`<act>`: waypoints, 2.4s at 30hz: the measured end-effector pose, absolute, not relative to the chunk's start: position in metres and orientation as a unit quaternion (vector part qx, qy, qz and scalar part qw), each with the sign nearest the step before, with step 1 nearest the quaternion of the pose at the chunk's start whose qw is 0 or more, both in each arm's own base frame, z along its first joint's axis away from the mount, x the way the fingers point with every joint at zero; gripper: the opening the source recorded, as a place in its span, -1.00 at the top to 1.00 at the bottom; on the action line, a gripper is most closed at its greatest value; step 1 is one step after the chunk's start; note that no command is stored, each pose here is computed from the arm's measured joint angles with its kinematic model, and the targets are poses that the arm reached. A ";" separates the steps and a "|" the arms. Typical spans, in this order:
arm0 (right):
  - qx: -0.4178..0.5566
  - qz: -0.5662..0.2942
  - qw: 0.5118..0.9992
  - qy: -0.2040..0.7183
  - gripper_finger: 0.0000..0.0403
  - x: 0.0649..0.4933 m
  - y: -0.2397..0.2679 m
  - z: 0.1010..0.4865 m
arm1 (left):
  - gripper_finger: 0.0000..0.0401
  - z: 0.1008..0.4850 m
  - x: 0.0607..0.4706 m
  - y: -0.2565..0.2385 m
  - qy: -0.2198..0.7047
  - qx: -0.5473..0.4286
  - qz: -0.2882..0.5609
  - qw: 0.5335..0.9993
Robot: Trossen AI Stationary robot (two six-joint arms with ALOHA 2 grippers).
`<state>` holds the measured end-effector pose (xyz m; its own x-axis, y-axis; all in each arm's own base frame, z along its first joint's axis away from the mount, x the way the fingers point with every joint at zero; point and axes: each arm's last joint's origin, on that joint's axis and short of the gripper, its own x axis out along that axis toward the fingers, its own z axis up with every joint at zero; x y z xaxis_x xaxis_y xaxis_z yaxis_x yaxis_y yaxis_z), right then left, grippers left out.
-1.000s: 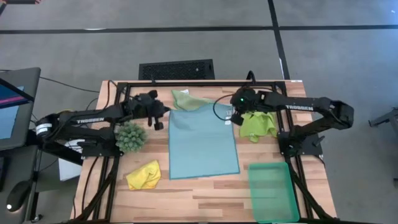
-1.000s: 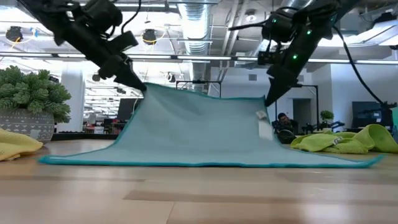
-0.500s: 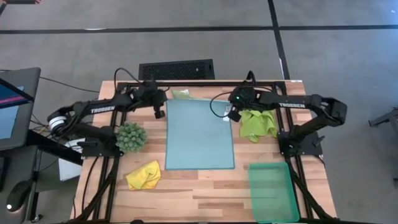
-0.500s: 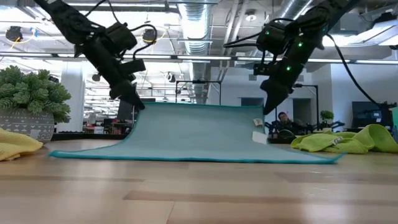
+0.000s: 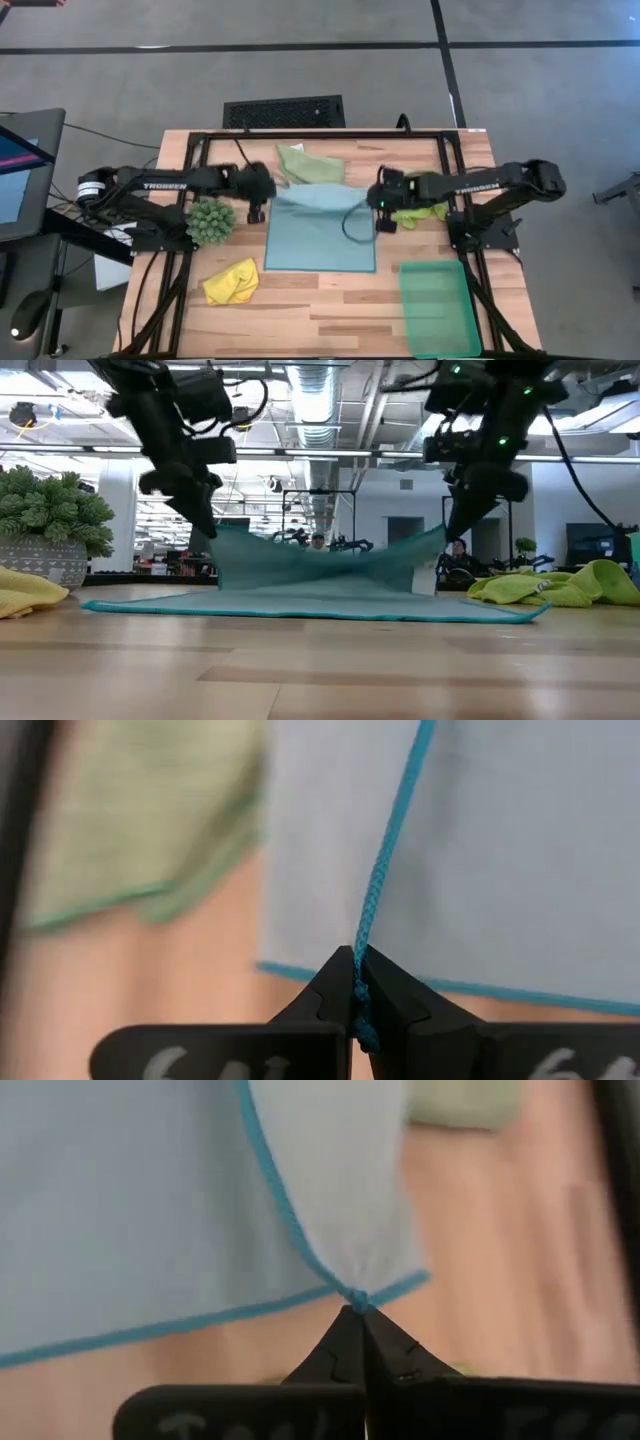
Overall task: Fold microfiber towels
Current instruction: Fold the blue microfiber cloth
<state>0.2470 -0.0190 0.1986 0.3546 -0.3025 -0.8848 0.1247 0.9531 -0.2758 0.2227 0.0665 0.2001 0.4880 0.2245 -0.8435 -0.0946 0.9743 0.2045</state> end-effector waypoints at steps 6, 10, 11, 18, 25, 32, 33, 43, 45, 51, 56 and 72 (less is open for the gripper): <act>-0.118 -0.070 0.816 0.562 0.97 0.250 0.016 0.191 | 1.00 0.190 0.225 0.006 0.509 0.051 0.021 0.859; -0.095 -0.035 0.823 0.560 0.96 0.249 0.027 0.191 | 1.00 0.189 0.223 -0.019 0.513 0.035 0.012 0.857; -0.088 -0.025 0.824 0.560 0.96 0.249 0.030 0.191 | 1.00 0.189 0.222 -0.023 0.514 0.033 0.010 0.857; -0.080 0.014 0.822 0.563 0.97 0.252 0.048 0.182 | 1.00 0.189 0.220 -0.040 0.510 0.016 0.021 0.860; -0.093 0.036 0.810 0.578 0.97 0.260 0.070 0.159 | 1.00 0.185 0.217 -0.050 0.505 -0.004 0.018 0.863; -0.116 0.043 0.795 0.593 0.97 0.257 0.090 0.146 | 1.00 0.167 0.207 -0.063 0.499 -0.022 0.010 0.866; -0.117 0.038 0.796 0.593 0.97 0.256 0.091 0.146 | 1.00 0.167 0.206 -0.065 0.499 -0.025 0.011 0.866; -0.139 -0.017 0.807 0.574 0.97 0.248 0.095 0.155 | 1.00 0.171 0.207 -0.084 0.461 -0.029 -0.007 0.887; -0.141 -0.012 0.812 0.567 0.97 0.249 0.098 0.158 | 1.00 0.171 0.206 -0.086 0.458 -0.029 0.001 0.889; -0.141 0.013 0.812 0.567 0.97 0.249 0.100 0.157 | 1.00 0.164 0.201 -0.088 0.451 -0.031 -0.001 0.892; -0.141 0.014 0.814 0.564 0.97 0.249 0.101 0.158 | 1.00 0.158 0.202 -0.089 0.425 -0.049 -0.014 0.904; -0.142 -0.008 0.823 0.550 0.98 0.249 0.102 0.160 | 1.00 0.154 0.194 -0.099 0.431 -0.078 -0.022 0.899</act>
<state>0.2493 0.1022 0.1599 0.3945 -0.1700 -0.9031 -0.1424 0.9596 -0.2428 0.1939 -0.0990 0.1538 0.6273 -0.1077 -0.7713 -0.0270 0.9868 -0.1598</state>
